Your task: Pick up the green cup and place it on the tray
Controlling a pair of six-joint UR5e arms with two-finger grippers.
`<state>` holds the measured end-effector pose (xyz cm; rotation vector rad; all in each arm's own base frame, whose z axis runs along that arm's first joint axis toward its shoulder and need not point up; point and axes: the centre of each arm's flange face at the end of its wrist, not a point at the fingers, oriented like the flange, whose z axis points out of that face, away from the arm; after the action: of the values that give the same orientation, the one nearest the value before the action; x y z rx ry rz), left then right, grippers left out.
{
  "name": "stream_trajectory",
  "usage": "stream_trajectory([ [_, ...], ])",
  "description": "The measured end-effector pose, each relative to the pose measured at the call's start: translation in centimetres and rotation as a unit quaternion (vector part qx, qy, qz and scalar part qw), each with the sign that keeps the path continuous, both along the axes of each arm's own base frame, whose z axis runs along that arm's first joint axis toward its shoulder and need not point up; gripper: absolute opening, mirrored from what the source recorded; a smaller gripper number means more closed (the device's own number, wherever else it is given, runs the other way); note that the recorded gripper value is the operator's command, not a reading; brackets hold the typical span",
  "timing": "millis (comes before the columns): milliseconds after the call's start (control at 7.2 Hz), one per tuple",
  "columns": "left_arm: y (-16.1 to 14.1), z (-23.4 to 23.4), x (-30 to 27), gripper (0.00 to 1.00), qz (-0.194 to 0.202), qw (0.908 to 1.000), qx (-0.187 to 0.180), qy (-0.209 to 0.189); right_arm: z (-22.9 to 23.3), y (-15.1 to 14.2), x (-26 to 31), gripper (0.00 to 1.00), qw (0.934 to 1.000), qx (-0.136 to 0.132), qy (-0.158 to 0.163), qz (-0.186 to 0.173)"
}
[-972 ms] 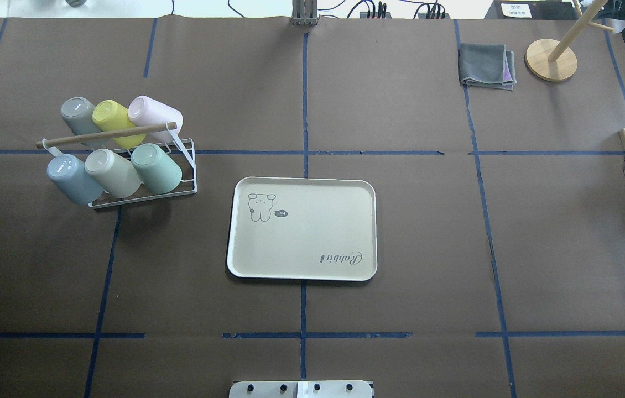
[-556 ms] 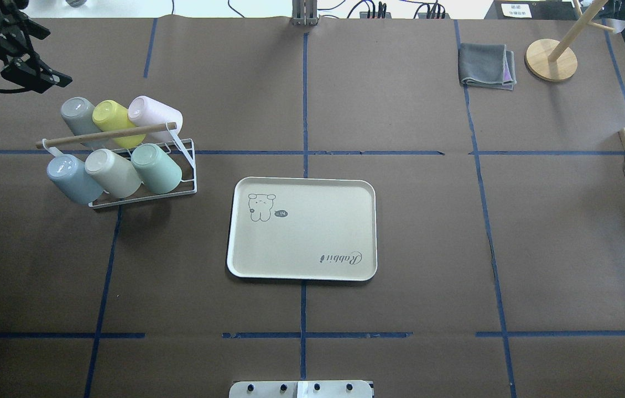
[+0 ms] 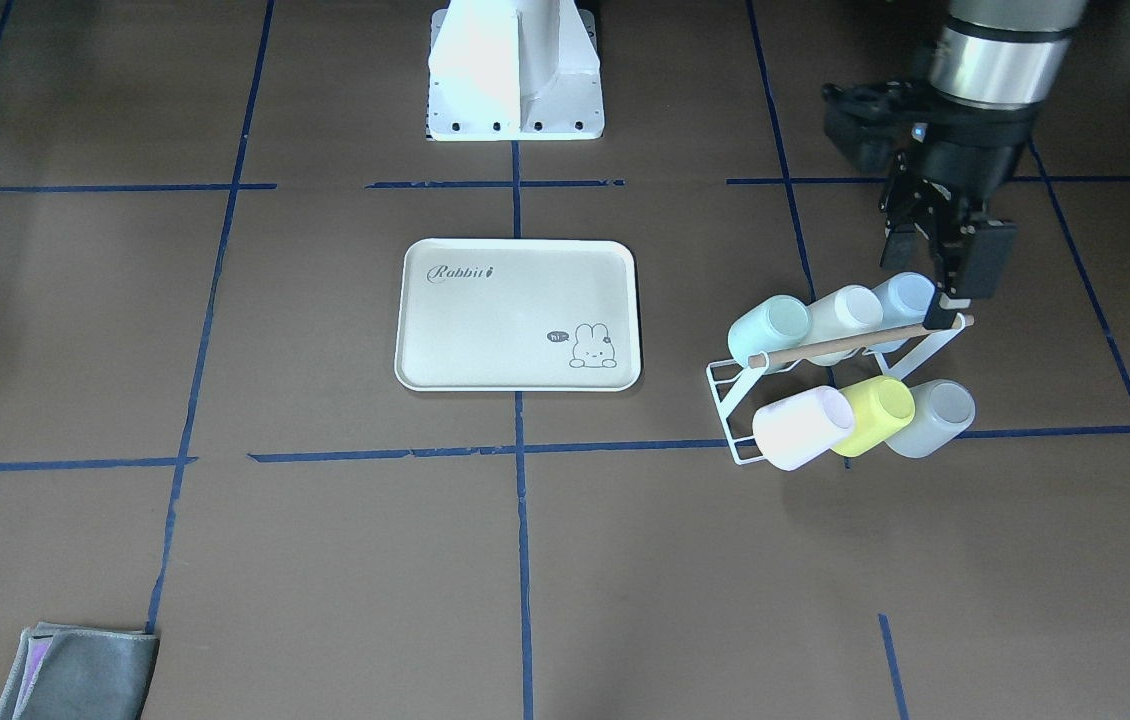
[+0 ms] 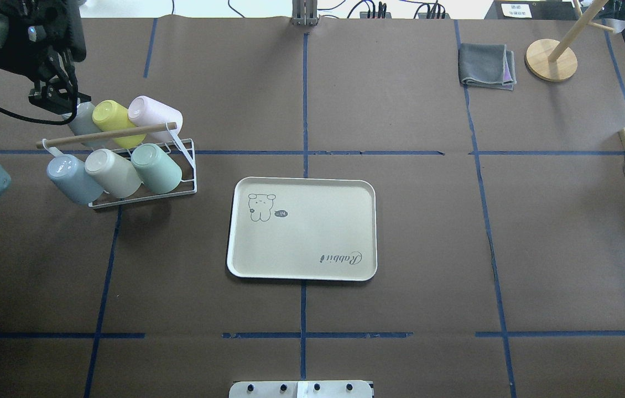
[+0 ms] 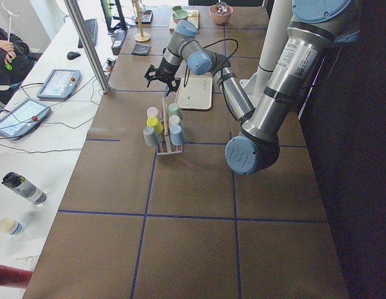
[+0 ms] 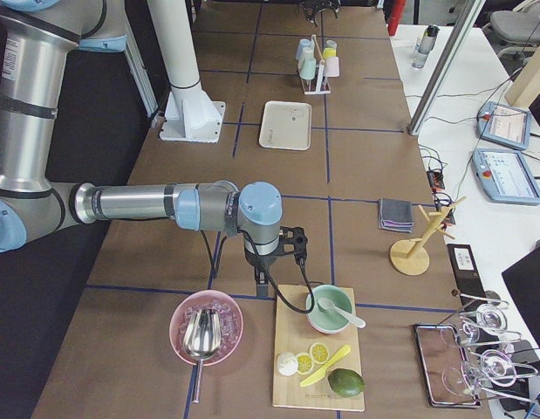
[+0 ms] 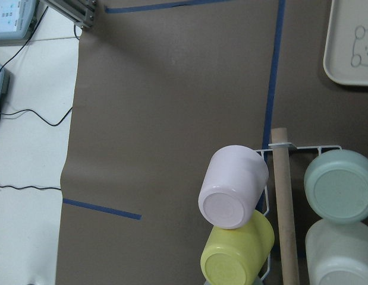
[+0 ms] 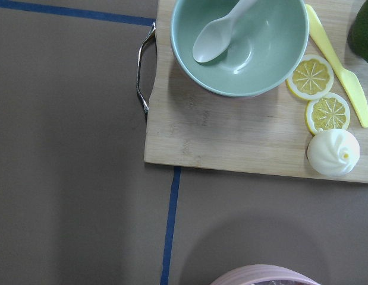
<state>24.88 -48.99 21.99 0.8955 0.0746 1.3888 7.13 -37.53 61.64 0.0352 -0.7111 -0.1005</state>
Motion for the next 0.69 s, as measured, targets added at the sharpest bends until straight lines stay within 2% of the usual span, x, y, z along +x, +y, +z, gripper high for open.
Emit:
stream_trajectory([
  [139, 1.5, -1.0, 1.6, 1.00, 0.019, 0.9963, 0.042, -0.073, 0.0, 0.0, 0.0, 1.00, 1.0000, 0.000, 0.000, 0.000],
  [278, 2.3, -1.7, 2.8, 1.00, 0.042, 0.9864, 0.077, -0.139, 0.0, 0.0, 0.0, 1.00, 1.0000, 0.000, -0.001, 0.000],
  [556, 3.7, -2.1, 5.2, 1.00, 0.103, 0.9536, 0.140, -0.246, 0.1, 0.1, 0.0, 1.00, 1.0000, -0.001, -0.001, 0.000],
  [694, 4.3, -1.8, 6.3, 1.00, 0.115, 0.9411, 0.156, -0.277, 0.1, 0.1, 0.0, 1.00, 1.0000, -0.002, -0.001, 0.000],
])
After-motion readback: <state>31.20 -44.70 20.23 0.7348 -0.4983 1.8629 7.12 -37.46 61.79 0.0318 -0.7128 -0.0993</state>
